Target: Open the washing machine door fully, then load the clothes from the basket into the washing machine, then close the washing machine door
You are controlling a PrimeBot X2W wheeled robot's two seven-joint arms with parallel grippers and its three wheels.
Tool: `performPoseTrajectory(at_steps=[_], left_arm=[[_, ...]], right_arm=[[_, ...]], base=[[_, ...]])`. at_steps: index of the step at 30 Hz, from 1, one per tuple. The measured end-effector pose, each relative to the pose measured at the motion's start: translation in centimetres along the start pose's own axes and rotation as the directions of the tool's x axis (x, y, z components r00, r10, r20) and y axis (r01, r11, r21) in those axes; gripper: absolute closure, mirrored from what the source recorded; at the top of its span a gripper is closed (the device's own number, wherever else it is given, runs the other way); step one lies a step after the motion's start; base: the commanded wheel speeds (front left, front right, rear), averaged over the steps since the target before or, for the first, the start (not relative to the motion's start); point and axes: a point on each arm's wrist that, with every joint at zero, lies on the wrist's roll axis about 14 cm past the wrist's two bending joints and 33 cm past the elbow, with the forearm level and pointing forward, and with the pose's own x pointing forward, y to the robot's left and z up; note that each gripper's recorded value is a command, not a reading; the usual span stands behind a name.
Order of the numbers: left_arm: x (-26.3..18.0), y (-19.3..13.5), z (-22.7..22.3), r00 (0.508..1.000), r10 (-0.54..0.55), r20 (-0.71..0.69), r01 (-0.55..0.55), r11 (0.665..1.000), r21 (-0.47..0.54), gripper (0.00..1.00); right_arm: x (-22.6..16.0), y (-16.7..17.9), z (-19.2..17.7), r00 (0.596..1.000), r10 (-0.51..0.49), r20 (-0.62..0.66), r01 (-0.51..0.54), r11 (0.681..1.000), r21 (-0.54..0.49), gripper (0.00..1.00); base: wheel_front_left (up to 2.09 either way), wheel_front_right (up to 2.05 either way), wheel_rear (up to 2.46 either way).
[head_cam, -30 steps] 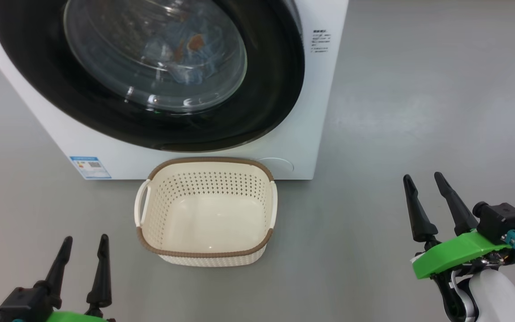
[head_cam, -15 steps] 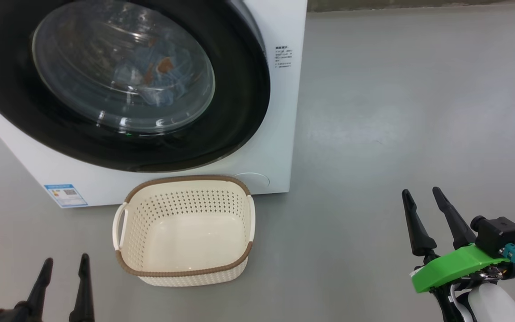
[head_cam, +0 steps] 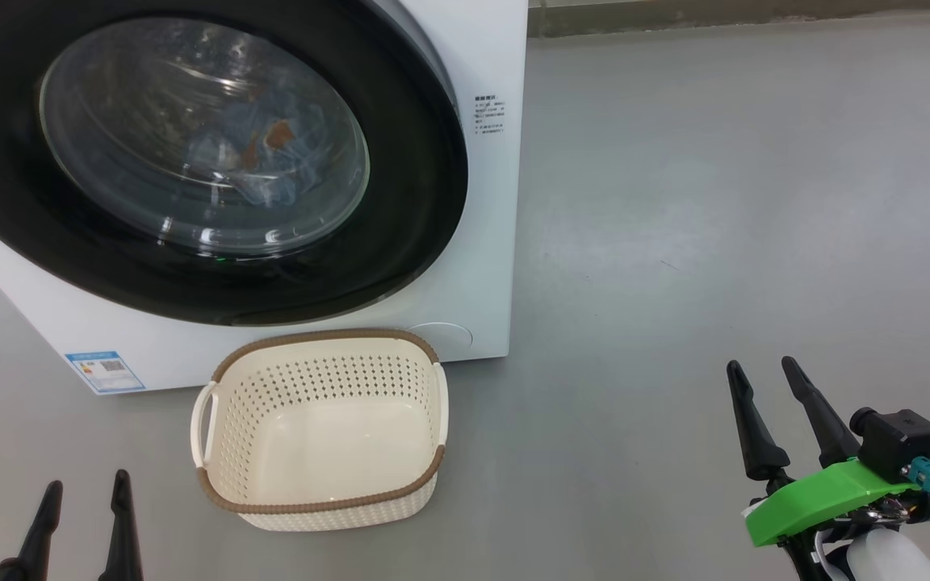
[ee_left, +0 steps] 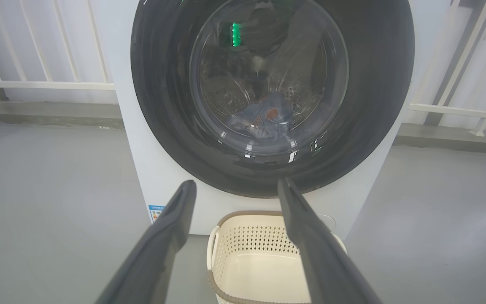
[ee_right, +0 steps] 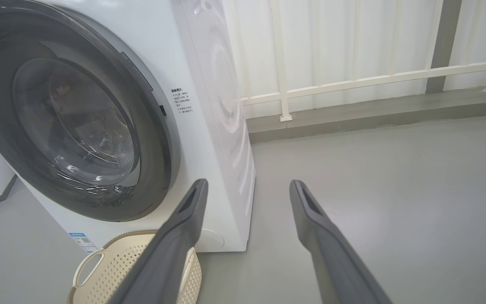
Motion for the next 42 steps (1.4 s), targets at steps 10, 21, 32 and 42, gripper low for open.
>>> performPoseTrajectory(at_steps=[10, 21, 32, 42], left_arm=[[-0.1, 0.2, -0.1, 1.000, 0.007, -0.002, -0.007, 1.000, 0.014, 0.00], [0.0, -0.1, -0.4, 1.000, -0.006, -0.013, 0.007, 0.999, 0.045, 0.00], [-0.9, -1.3, -3.7, 0.994, 0.008, -0.107, -0.013, 0.999, -0.041, 1.00], [-1.0, -1.0, -3.8, 0.992, 0.033, -0.122, -0.050, 0.989, -0.142, 1.00]], right_arm=[[-0.1, -0.1, 0.1, 1.000, -0.002, 0.004, 0.002, 1.000, 0.001, 0.00], [-0.3, 0.0, -0.2, 1.000, -0.001, -0.003, 0.001, 1.000, 0.003, 0.00], [-2.5, -0.3, -4.8, 0.990, -0.044, -0.137, 0.053, 0.997, 0.062, 1.00], [-2.4, -0.5, -4.7, 0.988, -0.064, -0.142, 0.084, 0.986, 0.143, 1.00]], base=[[0.00, 0.00, 0.00], [0.00, 0.00, 0.00], [0.00, 0.00, 0.00], [0.00, 0.00, 0.00]])
